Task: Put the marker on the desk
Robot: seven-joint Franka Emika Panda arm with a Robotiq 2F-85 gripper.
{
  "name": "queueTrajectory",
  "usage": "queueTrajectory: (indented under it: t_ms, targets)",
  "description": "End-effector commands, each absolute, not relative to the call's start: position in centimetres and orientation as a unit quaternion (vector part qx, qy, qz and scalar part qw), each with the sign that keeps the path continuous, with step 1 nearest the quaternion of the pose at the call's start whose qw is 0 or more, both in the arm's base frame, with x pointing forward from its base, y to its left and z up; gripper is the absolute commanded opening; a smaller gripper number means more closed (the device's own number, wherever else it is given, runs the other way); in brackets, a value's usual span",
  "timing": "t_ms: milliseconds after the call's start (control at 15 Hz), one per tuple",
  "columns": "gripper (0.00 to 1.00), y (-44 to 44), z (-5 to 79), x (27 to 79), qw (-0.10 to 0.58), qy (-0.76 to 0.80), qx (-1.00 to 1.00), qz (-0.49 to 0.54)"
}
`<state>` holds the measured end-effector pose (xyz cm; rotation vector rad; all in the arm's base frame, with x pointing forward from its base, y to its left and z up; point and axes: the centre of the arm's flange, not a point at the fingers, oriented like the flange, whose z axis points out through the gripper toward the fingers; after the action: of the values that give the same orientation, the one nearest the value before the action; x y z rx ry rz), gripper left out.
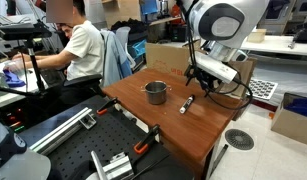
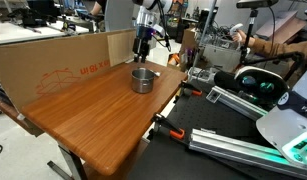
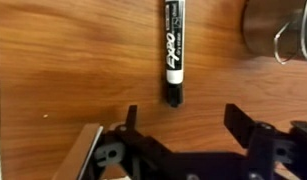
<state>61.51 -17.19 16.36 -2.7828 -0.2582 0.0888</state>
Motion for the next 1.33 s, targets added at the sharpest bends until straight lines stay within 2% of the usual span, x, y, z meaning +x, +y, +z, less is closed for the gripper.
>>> queueTrajectory:
  t_ms: [0, 267, 333, 1267]
  targets:
    - [1.00, -15.8, 19.4, 59.3, 0.155, -0.097, -0.983, 0.017]
    - [1.00, -13.1, 24.4, 55.7, 0.115, -0.099, -0.988, -0.016]
    - [1.00, -14.8, 22.2, 59.1, 0.149, -0.104, -0.983, -0.001]
    - [1.00, -14.8, 22.2, 58.9, 0.148, -0.103, -0.984, -0.002]
